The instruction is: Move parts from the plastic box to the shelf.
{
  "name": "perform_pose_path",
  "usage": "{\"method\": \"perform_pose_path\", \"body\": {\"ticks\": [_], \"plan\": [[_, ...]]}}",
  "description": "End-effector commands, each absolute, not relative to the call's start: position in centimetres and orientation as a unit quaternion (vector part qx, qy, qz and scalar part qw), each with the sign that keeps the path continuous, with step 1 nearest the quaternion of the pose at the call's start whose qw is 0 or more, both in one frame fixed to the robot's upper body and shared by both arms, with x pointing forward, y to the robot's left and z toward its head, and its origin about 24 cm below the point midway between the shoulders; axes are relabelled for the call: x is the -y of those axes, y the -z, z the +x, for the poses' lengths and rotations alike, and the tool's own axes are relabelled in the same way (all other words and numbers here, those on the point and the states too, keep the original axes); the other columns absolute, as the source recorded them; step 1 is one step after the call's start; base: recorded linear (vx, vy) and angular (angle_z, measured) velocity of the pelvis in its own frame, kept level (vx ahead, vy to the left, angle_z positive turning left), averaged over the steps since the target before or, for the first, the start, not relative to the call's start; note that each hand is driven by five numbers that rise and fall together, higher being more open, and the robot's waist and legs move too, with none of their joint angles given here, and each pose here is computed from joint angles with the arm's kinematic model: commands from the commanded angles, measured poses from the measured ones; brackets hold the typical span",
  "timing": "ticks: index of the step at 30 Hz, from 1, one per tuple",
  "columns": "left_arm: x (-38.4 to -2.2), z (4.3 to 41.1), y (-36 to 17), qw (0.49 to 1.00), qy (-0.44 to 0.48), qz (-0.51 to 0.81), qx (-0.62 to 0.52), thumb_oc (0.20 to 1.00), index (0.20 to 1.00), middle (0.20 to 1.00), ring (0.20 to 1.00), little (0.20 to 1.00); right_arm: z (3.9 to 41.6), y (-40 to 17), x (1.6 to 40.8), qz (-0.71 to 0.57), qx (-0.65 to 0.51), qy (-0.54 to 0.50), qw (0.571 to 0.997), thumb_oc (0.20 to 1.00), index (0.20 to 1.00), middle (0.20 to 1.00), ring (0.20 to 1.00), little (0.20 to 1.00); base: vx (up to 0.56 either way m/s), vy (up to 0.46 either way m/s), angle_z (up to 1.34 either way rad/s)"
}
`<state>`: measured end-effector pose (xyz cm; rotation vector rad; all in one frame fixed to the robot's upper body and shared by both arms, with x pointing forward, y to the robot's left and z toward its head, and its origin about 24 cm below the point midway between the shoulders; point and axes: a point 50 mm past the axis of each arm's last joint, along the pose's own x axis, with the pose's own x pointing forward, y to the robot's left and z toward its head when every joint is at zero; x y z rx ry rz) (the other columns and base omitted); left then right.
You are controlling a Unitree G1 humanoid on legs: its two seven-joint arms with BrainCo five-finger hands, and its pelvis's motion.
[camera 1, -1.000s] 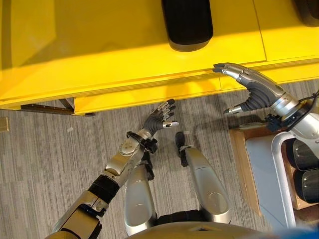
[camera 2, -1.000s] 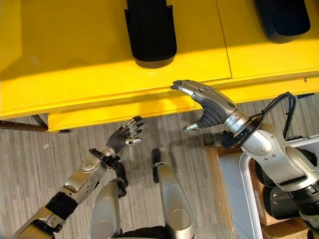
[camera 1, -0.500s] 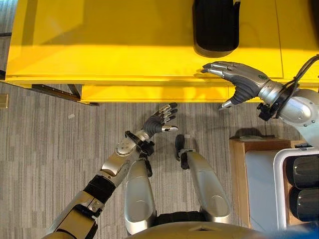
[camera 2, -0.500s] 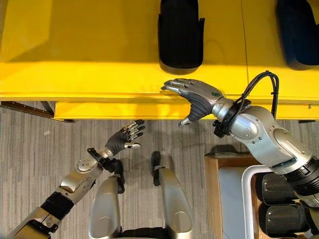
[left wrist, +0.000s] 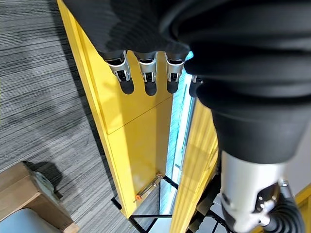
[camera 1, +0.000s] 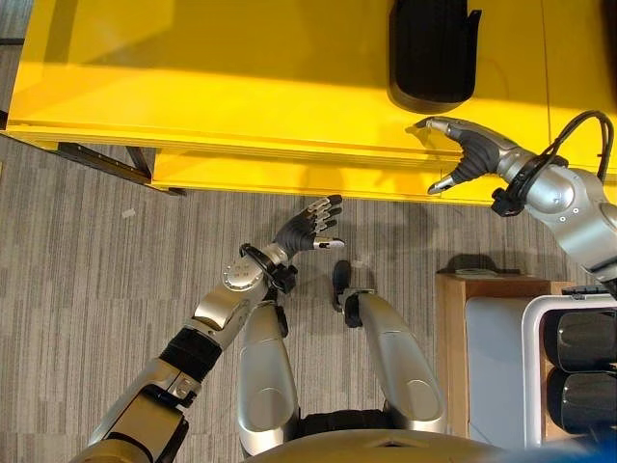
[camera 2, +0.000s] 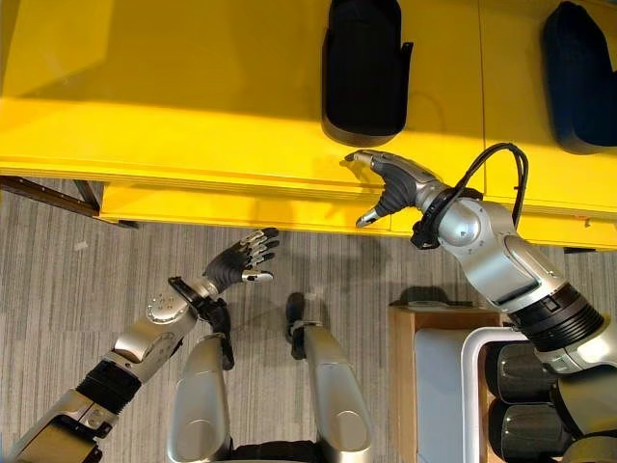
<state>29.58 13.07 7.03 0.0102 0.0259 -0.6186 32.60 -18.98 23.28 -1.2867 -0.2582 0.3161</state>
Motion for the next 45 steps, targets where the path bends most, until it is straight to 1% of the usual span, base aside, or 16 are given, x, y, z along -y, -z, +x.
{"method": "perform_pose_path", "body": {"ticks": [1,8,14,45], "plan": [[-12.2,28.5,-6.9,0.944,0.329,0.002,0.001,1.0,1.0,1.0,1.0,1.0,32.9,-24.8,18.3,-0.614,0.162,-0.113,0.764,1.0,1.0,1.0,1.0,1.0,0.04,-0.038,-0.01],[-11.6,28.8,-6.6,0.941,0.339,0.007,0.001,1.0,1.0,1.0,1.0,1.0,34.8,-24.7,18.6,-0.624,0.156,-0.083,0.761,1.0,1.0,1.0,1.0,1.0,0.0,-0.007,0.01],[-11.2,29.1,-6.5,0.94,0.34,0.009,-0.002,1.0,1.0,1.0,1.0,1.0,35.7,-24.8,18.6,-0.615,0.154,-0.061,0.771,1.0,1.0,1.0,1.0,1.0,0.0,0.0,0.0],[-9.7,29.7,-6.6,0.94,0.341,-0.001,-0.007,1.0,1.0,1.0,1.0,1.0,36.6,-27.6,18.5,-0.614,0.184,0.006,0.767,1.0,1.0,1.0,1.0,1.0,0.0,0.0,0.0]]}}
